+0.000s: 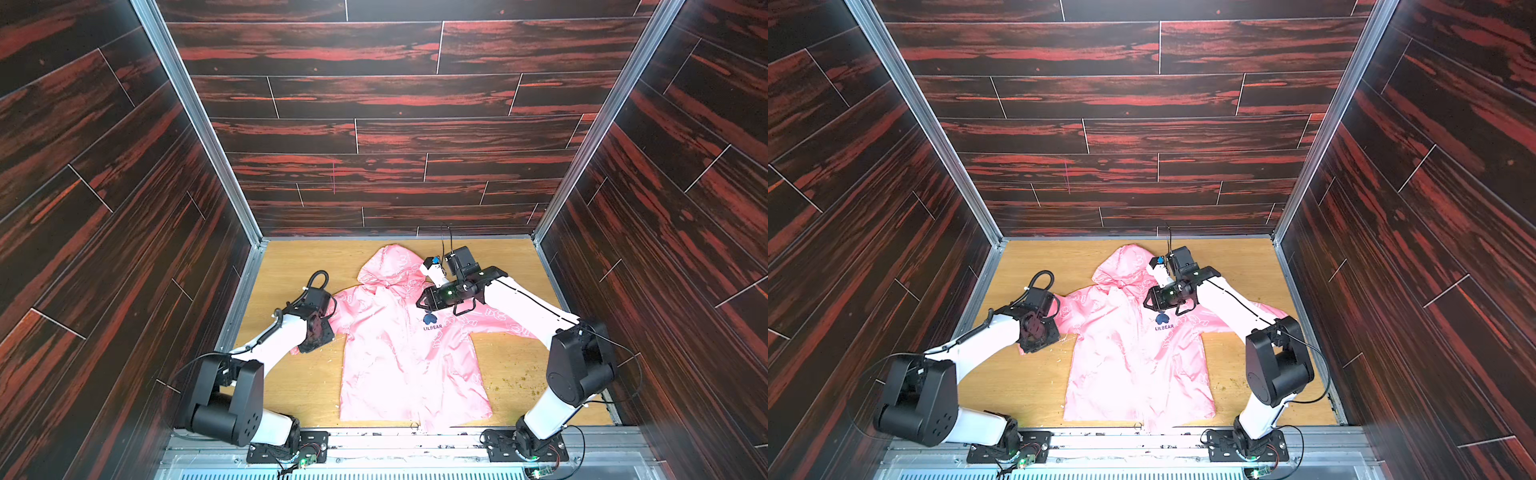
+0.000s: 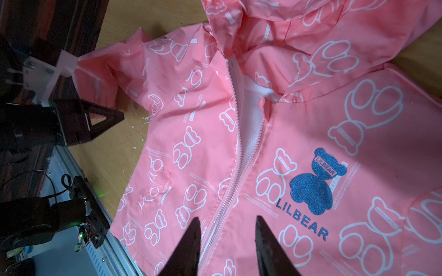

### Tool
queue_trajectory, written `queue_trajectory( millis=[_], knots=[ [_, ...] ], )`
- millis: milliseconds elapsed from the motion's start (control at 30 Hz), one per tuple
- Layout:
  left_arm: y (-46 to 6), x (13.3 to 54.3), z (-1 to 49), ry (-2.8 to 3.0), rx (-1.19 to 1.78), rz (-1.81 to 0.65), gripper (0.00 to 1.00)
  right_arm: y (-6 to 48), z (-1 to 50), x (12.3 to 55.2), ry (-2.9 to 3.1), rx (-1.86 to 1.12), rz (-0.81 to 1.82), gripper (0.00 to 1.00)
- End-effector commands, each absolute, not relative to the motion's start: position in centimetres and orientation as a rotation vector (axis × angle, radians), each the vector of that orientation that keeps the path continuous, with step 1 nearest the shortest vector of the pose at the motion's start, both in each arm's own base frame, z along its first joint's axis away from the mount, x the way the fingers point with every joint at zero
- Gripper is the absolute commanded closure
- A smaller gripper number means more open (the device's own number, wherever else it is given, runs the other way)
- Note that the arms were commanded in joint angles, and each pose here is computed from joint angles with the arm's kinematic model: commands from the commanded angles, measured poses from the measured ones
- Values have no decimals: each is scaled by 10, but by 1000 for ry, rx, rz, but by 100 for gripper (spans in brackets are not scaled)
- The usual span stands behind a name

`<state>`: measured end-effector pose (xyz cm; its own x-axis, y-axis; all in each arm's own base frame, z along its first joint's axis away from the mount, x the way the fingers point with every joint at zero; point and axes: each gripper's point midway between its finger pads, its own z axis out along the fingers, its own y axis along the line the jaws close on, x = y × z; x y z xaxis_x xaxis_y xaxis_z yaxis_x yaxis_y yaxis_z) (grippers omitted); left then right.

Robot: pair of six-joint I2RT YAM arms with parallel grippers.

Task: Unzip the jacket
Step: Smooth out the jacket at the center of the board.

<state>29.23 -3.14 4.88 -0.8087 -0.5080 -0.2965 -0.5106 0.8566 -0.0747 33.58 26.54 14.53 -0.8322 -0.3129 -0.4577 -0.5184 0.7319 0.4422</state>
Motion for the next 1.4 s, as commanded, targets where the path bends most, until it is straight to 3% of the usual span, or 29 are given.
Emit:
queue_trajectory(
  millis=[0, 367, 600, 700, 933, 1133, 1233, 1367],
  knots=[
    [7, 295, 61, 2650, -905, 153, 59, 257, 151, 327, 2578, -671, 779, 61],
    [105, 323, 92, 2577, -1005, 219, 54, 250, 150, 324, 2588, -685, 735, 60],
    [127, 367, 161, 2384, -936, 189, 54, 243, 150, 323, 2593, -676, 690, 60],
    [114, 371, 168, 2362, -890, 81, 53, 241, 150, 325, 2589, -660, 673, 60],
    [54, 365, 118, 2489, -828, -293, 54, 256, 152, 350, 2559, -600, 770, 60],
    [9, 366, 115, 2522, -624, -300, 37, 291, 153, 388, 2500, -608, 923, 60],
    [-10, 375, 117, 2528, -586, -310, 38, 303, 145, 414, 2489, -605, 942, 60],
    [-40, 397, 121, 2504, -579, -415, 50, 321, 126, 440, 2517, -602, 984, 60]
  ],
)
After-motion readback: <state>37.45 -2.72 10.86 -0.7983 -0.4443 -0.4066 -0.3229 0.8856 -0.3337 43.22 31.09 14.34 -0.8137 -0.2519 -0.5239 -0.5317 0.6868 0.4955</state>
